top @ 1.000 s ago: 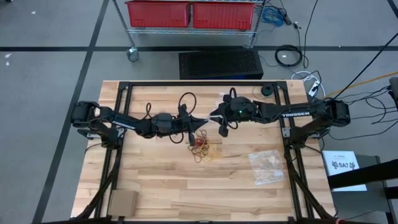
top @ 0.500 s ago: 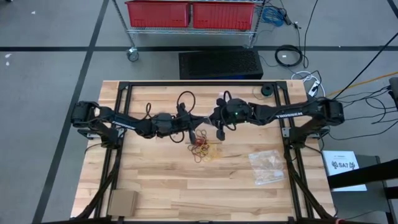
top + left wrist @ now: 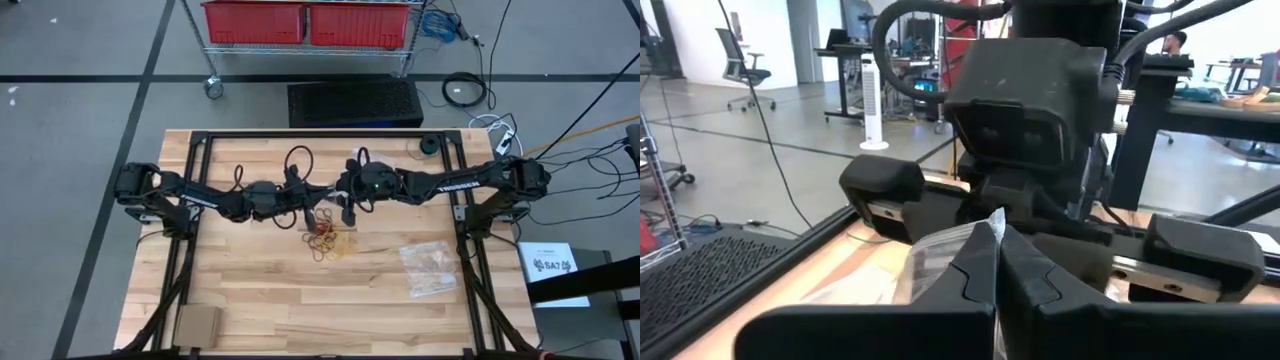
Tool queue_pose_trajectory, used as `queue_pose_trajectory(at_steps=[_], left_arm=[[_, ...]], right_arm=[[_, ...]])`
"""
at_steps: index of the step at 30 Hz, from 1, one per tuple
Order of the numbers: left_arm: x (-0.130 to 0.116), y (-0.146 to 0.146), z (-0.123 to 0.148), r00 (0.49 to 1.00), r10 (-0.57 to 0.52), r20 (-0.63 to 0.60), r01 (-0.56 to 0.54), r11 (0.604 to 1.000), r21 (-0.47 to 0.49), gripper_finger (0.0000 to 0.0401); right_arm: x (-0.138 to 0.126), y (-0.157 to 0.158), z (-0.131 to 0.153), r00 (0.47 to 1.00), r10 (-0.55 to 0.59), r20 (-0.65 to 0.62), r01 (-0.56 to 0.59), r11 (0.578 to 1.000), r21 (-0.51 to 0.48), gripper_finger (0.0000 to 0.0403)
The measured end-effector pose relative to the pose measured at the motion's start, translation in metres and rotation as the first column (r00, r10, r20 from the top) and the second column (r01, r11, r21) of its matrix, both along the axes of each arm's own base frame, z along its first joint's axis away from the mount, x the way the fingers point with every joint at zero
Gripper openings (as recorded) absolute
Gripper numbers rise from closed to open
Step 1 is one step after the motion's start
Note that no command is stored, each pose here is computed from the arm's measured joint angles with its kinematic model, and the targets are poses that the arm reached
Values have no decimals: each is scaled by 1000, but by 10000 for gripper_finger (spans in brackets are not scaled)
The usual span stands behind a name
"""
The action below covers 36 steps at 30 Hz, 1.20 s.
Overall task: Sort rubber bands
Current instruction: Open the top left transparent zip bag, then put the yellow rubber band into the top left transparent zip bag
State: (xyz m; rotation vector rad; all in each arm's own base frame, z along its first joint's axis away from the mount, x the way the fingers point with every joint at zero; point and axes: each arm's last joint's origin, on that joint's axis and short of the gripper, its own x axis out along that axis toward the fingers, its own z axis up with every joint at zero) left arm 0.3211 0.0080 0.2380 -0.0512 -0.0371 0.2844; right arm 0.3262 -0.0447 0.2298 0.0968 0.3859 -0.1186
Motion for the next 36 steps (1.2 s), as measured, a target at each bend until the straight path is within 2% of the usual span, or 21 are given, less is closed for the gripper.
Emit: queue_pose_trajectory(at_steps=[5,9,16,24,31,36], left_arm=[[0,0,-2,1000,-4,-26,4,1000,1,0],[0,0,-6,998,-4,-60,5,1000,1,0],[-2,0,-5,996,-4,-84,7,999,34,0],[-14,0,4,995,-2,-104,8,999,53,0],[-17,0,0,991,-2,-137,9,999,51,0],[-18,1,-6,979,1,-201,11,998,58,0]], right_arm=[[-1,0,-2,1000,-10,-25,11,1000,28,200],[-3,0,-3,999,-11,-42,12,999,32,232],[-16,2,15,1000,0,-31,0,1000,4,240],[-38,3,40,1000,0,-18,-1,1000,-29,240],[-46,5,50,1000,12,-2,-12,998,-58,240],[-58,7,54,998,30,-51,-34,996,-83,240]])
